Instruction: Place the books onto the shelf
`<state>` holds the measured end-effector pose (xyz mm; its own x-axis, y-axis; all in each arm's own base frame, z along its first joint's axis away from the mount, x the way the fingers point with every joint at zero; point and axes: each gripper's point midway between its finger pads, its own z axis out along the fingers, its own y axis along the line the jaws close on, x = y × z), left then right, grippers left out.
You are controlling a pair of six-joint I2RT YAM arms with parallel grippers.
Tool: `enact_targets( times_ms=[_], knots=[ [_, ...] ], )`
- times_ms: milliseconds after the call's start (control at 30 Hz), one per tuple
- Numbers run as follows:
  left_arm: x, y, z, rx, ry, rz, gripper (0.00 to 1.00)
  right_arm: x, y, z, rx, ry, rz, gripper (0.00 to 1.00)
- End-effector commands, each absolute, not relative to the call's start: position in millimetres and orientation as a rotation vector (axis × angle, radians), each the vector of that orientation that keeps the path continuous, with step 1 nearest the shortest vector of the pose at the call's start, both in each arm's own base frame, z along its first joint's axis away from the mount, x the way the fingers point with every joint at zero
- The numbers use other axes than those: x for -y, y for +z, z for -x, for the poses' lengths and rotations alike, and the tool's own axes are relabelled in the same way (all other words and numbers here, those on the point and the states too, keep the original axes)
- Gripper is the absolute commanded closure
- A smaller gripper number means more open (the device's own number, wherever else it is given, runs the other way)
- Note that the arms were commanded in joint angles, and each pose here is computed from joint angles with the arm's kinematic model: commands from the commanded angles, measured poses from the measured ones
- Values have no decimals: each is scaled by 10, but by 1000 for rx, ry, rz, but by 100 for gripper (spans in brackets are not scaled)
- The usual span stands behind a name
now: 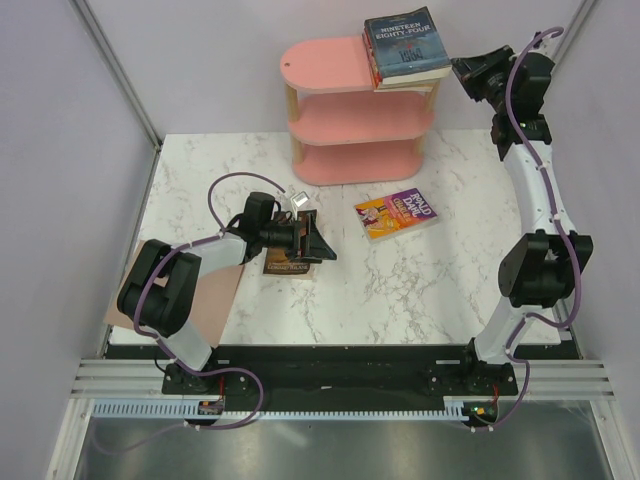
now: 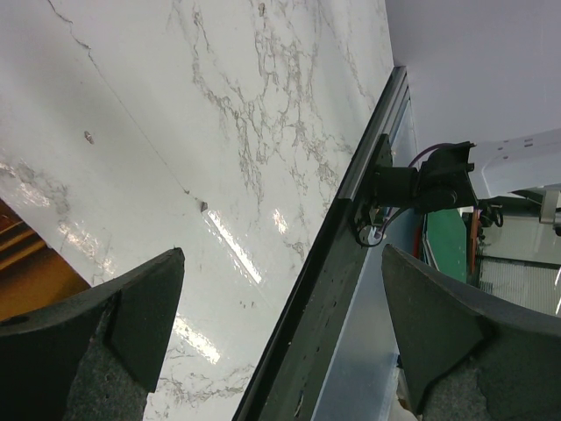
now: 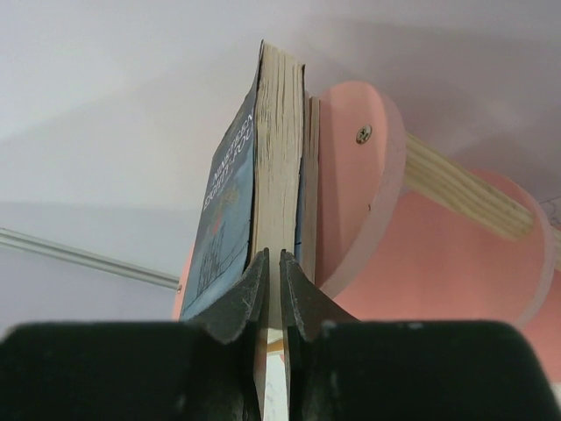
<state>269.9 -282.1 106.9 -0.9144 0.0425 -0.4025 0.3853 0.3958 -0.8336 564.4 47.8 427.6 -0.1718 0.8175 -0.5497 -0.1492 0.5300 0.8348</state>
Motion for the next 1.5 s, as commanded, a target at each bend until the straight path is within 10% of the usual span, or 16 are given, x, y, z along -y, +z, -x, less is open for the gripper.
enact_targets(
  times_ms=[0,500,1000,1467],
  knots=[
    [2811,1102,-2718,-2296,-1502,-434,0,-595,4363,-5636,-1505,977,-556,84],
    [2805,1099,-2769,-2297,-1477,-420,0,-374,4013,-5499,-1531,866,-689,80],
    [2366,1193,-3527,-2351,-1105,-146,0,-1365,1572,-4156,-2120,817,-578,2],
    [1258,538,-3627,-2561,-1011,407,0,-3472,618,-3450,-2449,1042,-241,5]
  ],
)
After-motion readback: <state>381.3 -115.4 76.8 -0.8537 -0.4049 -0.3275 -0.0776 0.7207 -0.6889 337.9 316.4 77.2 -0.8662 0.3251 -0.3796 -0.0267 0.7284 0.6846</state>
